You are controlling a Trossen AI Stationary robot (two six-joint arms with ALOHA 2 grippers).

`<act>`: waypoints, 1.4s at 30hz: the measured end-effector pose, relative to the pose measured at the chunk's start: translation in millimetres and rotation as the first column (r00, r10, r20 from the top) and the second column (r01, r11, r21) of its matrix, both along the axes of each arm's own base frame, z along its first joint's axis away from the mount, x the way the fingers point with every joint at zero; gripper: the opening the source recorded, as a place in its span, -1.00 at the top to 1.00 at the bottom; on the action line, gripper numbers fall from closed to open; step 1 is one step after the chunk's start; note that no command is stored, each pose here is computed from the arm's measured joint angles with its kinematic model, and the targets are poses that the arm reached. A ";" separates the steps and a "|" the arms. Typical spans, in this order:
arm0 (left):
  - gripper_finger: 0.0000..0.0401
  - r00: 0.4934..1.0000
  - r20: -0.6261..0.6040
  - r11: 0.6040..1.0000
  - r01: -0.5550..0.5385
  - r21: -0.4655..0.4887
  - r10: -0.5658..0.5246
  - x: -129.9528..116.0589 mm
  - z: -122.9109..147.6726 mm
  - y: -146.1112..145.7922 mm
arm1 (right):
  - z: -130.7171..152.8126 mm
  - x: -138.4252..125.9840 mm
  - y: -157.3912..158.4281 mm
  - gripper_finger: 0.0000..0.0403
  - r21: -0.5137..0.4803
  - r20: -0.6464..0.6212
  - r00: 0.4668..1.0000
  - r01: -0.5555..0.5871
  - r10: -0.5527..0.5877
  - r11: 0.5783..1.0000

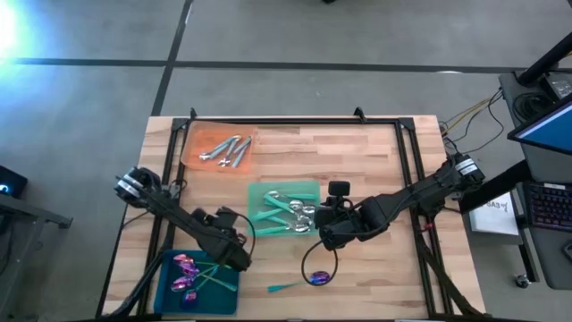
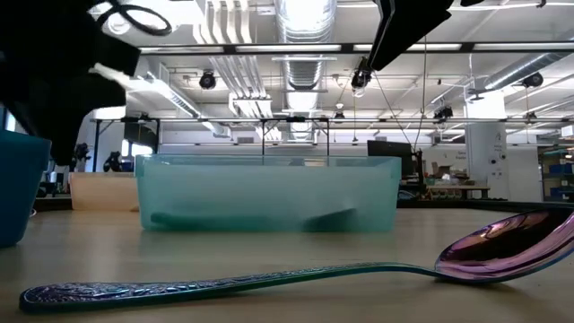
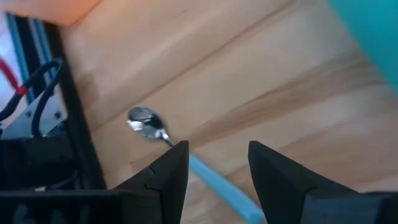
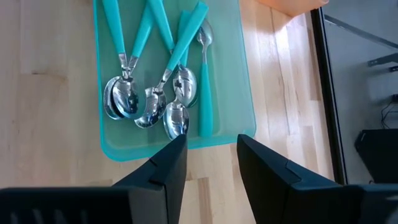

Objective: Sort silverware by color (type)
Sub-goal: Put the blue spoon into the orange bin

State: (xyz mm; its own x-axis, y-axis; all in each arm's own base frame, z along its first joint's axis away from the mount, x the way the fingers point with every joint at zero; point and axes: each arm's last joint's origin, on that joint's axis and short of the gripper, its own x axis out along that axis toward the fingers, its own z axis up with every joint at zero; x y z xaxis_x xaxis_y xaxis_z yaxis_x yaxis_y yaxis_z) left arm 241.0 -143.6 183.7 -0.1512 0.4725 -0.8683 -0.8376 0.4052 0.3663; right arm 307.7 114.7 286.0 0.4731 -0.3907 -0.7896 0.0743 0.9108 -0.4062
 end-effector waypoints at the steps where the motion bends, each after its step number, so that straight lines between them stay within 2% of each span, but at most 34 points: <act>1: 0.25 1.000 -0.003 1.000 -0.015 0.008 0.015 -2.3 -2.1 1.2 | 0.1 -0.1 0.0 0.34 0.000 0.000 1.000 0.000 0.000 1.000; 8: 0.25 0.994 0.021 0.994 -0.105 -0.013 0.105 -22.0 -4.9 10.2 | -0.1 -0.4 -0.2 0.37 -0.002 -0.004 1.000 0.000 0.000 1.000; 14: 0.25 0.979 0.133 0.982 -0.136 -0.133 0.154 -43.6 -9.5 19.7 | -0.1 -0.4 -0.2 0.37 -0.011 -0.012 1.000 -0.016 0.016 1.000; 21: 0.25 0.929 0.224 0.948 -0.252 -0.193 0.293 -77.6 -14.3 42.2 | -0.1 -0.6 -0.2 0.37 -0.015 -0.017 1.000 -0.022 0.022 1.000; 23: 0.25 0.914 0.243 0.933 -0.268 -0.239 0.325 -84.0 -15.8 45.9 | -0.1 -0.6 -0.3 0.38 -0.016 -0.017 1.000 -0.024 0.023 1.000; 28: 0.25 0.875 0.323 0.897 -0.230 -0.377 0.360 -90.7 -25.0 49.7 | -0.1 -0.6 -0.3 0.39 -0.020 -0.021 0.999 -0.030 0.029 0.999; 35: 0.25 0.857 0.280 0.868 -0.312 -0.386 0.432 -105.0 -43.9 57.9 | -0.1 -0.7 -0.3 0.39 -0.024 -0.025 0.999 -0.036 0.036 0.999; 39: 0.26 0.857 0.283 0.867 -0.305 -0.395 0.430 -107.0 -50.8 59.4 | -0.2 -0.7 -0.3 0.39 -0.026 -0.027 0.999 -0.040 0.039 0.999; 42: 0.34 0.863 0.270 0.867 -0.307 -0.392 0.428 -109.6 -53.5 60.8 | -0.2 -0.6 -0.3 0.39 -0.031 -0.031 0.998 -0.049 0.048 0.998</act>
